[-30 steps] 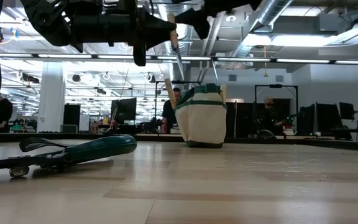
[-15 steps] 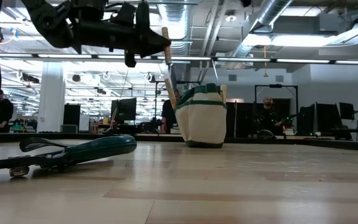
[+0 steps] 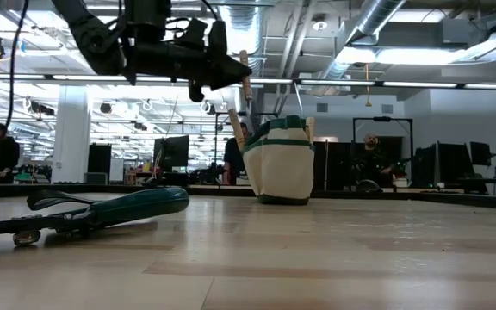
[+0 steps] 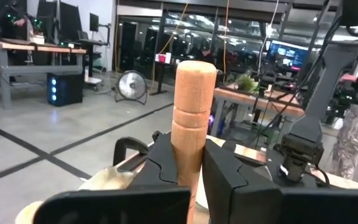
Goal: Pick & Place Garden tools in Gardening bag
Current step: Put the trowel into the gardening bag
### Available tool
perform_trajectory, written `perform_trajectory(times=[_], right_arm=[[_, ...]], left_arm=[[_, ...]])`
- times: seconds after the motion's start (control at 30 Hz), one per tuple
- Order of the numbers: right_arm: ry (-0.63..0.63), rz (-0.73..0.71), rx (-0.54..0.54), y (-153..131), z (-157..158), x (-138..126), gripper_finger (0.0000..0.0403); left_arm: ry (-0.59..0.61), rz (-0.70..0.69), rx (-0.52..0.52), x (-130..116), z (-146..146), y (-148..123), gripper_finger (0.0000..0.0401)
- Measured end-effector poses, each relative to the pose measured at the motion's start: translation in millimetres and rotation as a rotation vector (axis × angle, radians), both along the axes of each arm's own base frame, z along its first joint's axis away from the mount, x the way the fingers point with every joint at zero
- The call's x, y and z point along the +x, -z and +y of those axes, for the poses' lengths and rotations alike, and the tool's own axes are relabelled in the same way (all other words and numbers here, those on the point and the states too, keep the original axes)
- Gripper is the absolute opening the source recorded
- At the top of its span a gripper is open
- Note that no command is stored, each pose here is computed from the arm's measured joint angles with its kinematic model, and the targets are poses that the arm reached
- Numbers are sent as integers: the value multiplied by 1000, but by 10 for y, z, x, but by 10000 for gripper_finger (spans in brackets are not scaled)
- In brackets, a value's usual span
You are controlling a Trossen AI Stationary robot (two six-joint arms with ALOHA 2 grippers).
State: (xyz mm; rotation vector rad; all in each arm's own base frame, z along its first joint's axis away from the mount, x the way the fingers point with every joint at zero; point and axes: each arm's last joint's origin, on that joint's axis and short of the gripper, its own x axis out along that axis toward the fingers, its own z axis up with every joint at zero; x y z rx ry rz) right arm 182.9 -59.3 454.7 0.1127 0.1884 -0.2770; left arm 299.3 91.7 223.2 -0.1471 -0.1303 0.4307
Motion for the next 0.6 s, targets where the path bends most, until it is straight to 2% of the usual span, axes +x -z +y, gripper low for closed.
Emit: perform_trajectory(times=[0.3, 0.4, 0.5, 0.6], right_arm=[[0, 46, 18, 47, 5, -9, 281], [0, 52, 20, 53, 5, -11, 281], [0, 62, 24, 63, 6, -13, 281], [-1, 66, 26, 67, 7, -14, 281]], left_arm=[[-6, 12, -4, 24, 29, 14, 5], [-3, -6, 7, -13, 6, -70, 5], [-9, -18, 67, -72, -29, -204, 5], [-41, 36, 59, -119, -33, -225, 5]])
